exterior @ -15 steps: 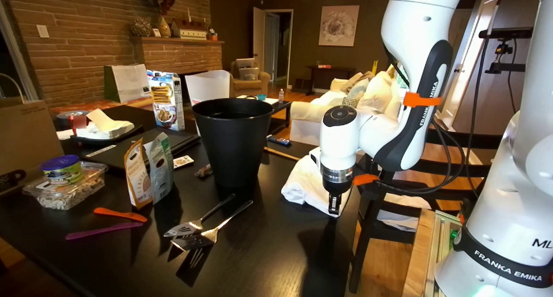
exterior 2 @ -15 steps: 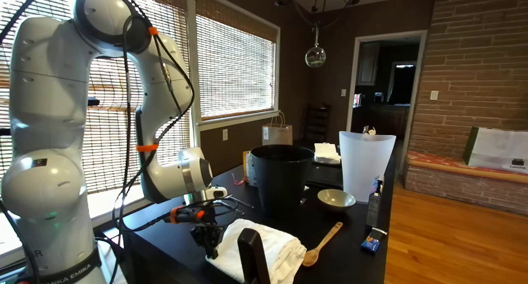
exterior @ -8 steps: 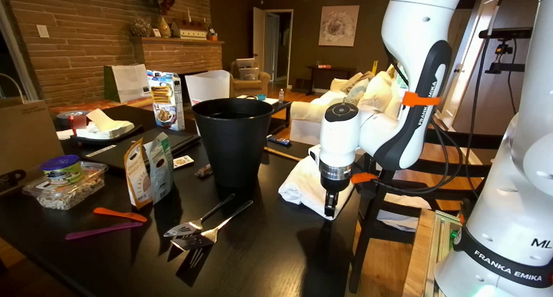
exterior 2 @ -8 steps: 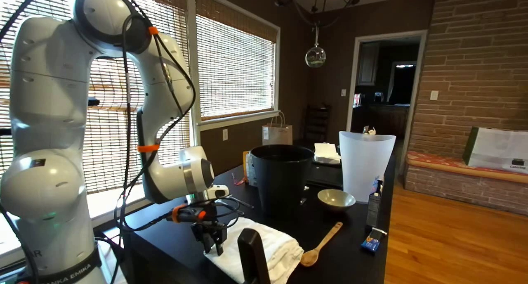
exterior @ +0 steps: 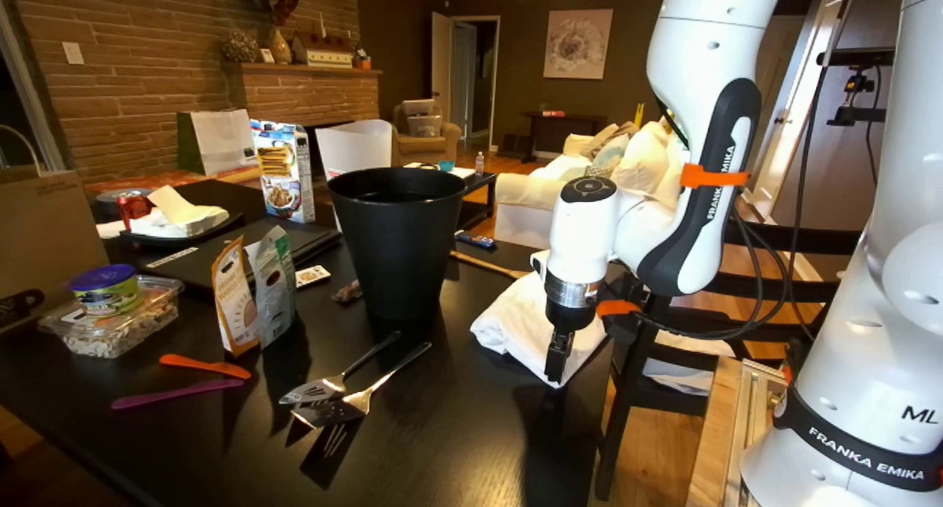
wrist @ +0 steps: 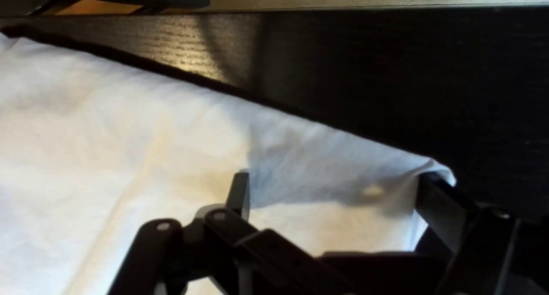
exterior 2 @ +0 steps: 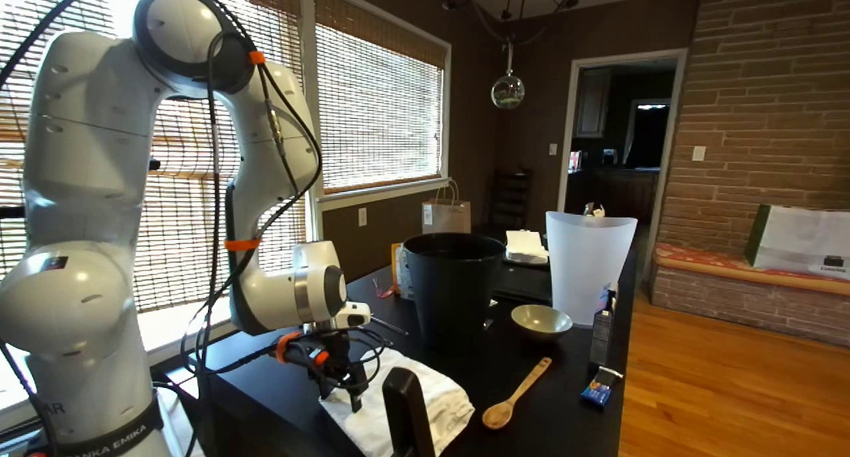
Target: Put the white cloths on the backrest of the chair
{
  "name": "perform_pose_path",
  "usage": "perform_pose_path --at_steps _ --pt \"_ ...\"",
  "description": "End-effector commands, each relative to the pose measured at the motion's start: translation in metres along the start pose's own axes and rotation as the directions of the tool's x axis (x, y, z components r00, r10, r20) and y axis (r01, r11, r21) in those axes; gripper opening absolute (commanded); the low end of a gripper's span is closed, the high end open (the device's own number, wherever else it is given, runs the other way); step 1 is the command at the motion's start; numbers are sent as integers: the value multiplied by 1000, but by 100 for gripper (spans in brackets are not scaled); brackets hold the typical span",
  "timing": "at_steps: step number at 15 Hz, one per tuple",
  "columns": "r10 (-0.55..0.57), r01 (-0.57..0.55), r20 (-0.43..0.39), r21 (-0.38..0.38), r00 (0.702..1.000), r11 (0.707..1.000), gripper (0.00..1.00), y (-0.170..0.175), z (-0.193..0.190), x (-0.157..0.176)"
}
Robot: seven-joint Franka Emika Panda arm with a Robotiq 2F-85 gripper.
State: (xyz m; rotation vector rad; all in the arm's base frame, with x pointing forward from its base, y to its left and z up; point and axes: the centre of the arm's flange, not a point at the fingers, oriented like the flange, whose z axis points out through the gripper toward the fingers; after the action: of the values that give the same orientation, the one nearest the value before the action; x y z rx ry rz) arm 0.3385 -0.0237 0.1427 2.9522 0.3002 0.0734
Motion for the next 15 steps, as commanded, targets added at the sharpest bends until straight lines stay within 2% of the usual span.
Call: perform_pose_path --at_steps 1,15 --pt "71 -72 13 46 997 996 100 2 -18 -5" --pt "161 -161 -6 44 987 986 100 -13 -56 16"
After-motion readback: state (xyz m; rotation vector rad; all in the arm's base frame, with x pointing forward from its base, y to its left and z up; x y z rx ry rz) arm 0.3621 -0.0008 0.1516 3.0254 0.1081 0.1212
